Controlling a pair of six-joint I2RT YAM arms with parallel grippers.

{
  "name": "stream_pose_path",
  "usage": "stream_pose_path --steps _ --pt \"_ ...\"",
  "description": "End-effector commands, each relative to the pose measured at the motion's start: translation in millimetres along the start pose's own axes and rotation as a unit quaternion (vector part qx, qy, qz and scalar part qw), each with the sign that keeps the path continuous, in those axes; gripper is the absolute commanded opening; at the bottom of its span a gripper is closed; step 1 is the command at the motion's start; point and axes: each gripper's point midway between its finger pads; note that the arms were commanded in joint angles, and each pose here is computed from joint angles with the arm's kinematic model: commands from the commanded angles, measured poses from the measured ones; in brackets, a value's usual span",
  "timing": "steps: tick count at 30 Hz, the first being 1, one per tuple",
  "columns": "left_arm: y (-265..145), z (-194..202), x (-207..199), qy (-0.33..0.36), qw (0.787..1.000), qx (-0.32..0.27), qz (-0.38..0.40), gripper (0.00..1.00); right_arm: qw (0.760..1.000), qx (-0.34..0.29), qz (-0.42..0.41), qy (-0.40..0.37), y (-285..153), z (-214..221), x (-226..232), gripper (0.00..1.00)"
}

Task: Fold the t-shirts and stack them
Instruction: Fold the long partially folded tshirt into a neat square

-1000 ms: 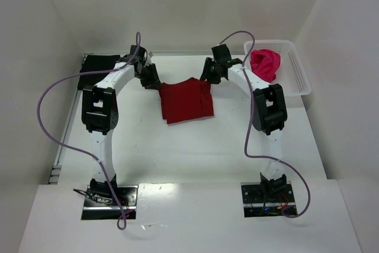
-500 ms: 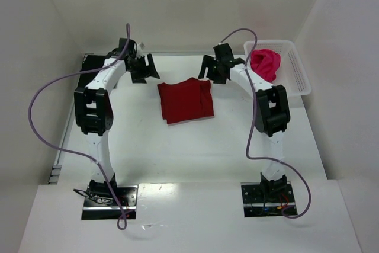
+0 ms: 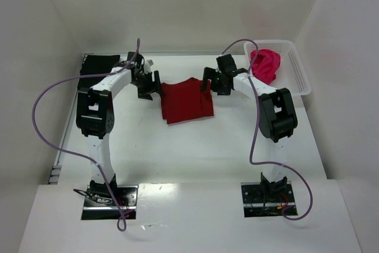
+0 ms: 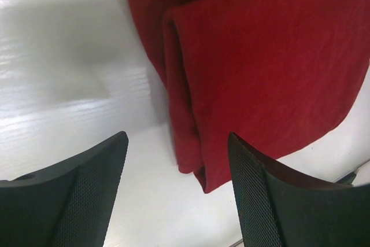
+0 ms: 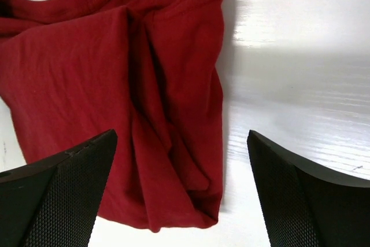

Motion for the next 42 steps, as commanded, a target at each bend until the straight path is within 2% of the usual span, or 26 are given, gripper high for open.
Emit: stream_pose_path --steps 1,4,7,13,16,22,29,34,38,40,42 --pt "-3.2 -10.1 -9.9 0.023 0.999 -0.022 0.022 0.78 0.996 -0.067 -0.051 -0.019 -23.6 -40.1 26.1 0.99" --pt "5.8 -17.9 -10.1 0.02 0.999 -0.023 0.027 0.77 0.996 -0.06 -0.056 -0.025 -16.8 -44.4 29.8 0.92" --pt "13.0 -19.9 -14.7 0.024 0.999 -0.019 0.034 0.71 0.996 -0.055 -0.059 -0.03 -10.4 -48.5 32.4 0.86" --pt "23.0 -35.3 -23.7 0.034 0.998 -0.026 0.046 0.65 0.994 -0.065 -0.085 -0.03 -7.5 -54.1 42.5 0.84" --pt "24.0 -42.8 -25.8 0.037 0.998 -0.03 0.047 0.65 0.993 -0.053 -0.103 -0.031 3.7 -53.0 48.9 0.81" --pt "26.1 -53.5 -22.8 0.036 0.998 -0.037 0.032 0.74 0.991 -0.042 -0.125 -0.033 22.4 -55.9 56.9 0.72" --pt "28.1 -65.7 -16.8 0.03 0.998 -0.049 0.022 0.76 0.992 -0.03 -0.119 -0.036 38.2 -56.5 54.7 0.71" --pt "42.1 -61.9 -7.3 0.024 0.999 -0.038 0.013 0.67 0.988 -0.04 -0.143 -0.048 41.2 -61.1 72.8 0.71" --pt "44.5 -63.2 -6.6 0.024 0.999 -0.038 0.013 0.64 0.988 -0.023 -0.143 -0.053 50.9 -55.7 77.4 0.65" --pt "44.5 -63.2 -6.6 0.024 0.999 -0.038 0.013 0.64 0.989 -0.018 -0.141 -0.052 54.6 -53.1 75.7 0.57" --pt "48.0 -60.5 -6.5 0.022 0.999 -0.032 0.018 0.63 0.989 -0.018 -0.141 -0.052 54.6 -53.2 75.7 0.55"
Point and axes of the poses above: each gripper's point midway between its finger pads, its own y axis out along the fingers, its own x axis along the line the jaws close on, z = x × y
